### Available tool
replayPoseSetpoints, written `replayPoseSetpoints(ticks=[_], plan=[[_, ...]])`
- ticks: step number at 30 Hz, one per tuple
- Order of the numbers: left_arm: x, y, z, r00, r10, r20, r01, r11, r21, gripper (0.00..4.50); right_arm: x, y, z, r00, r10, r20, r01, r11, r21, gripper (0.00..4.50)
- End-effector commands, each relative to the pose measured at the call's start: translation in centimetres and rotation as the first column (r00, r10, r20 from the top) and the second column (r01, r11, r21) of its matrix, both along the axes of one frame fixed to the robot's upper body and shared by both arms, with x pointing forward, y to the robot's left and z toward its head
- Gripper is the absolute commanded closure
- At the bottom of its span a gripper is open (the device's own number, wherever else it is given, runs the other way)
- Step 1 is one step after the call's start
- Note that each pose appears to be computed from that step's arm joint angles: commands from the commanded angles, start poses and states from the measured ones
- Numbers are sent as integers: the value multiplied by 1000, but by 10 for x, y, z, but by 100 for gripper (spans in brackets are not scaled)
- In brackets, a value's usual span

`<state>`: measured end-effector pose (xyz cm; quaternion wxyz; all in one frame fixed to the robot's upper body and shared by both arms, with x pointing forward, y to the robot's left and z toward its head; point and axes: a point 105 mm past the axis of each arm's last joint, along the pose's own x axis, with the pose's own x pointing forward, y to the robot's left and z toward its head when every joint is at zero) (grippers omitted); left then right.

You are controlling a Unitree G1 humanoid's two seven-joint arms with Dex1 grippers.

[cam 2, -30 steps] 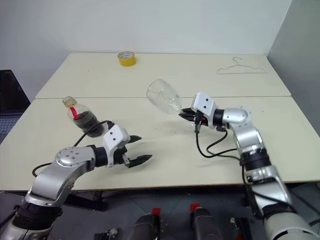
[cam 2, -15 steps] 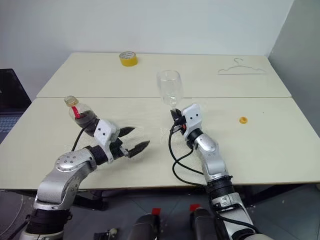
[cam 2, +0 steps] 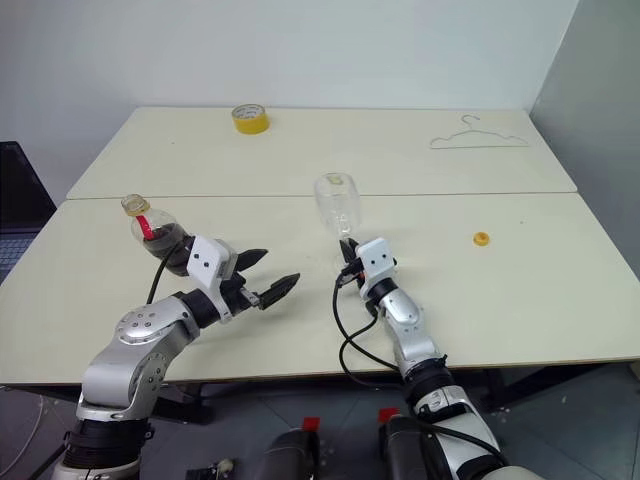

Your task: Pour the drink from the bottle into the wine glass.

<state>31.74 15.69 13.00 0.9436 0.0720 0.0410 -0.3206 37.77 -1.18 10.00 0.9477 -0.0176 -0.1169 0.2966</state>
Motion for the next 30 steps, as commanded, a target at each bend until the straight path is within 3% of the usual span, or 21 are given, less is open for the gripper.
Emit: replayPoseSetpoints(ticks=[1,11,19,23,26,30], plan=[[-2,-3,14,999,-11,52,11,1000,-9,0,-1,4,6,1000,20,17,-21,1000,14,346],[-1,2,14,999,-12,46,12,1000,3,0,-2,-4,4,999,35,11,-35,999,-7,3],[-4,12,15,999,-9,36,9,1000,9,0,-11,-18,15,997,74,33,-72,996,-44,3],[-21,25,24,998,-55,4,55,998,-23,0,-19,-38,23,994,102,26,-98,987,-124,3],[-45,43,33,995,-94,-35,92,995,-43,0,-30,-61,28,985,171,-35,-174,949,-262,3],[-62,73,38,998,-28,-60,26,999,-40,0,-41,-92,41,961,214,-177,-257,926,-275,3]])
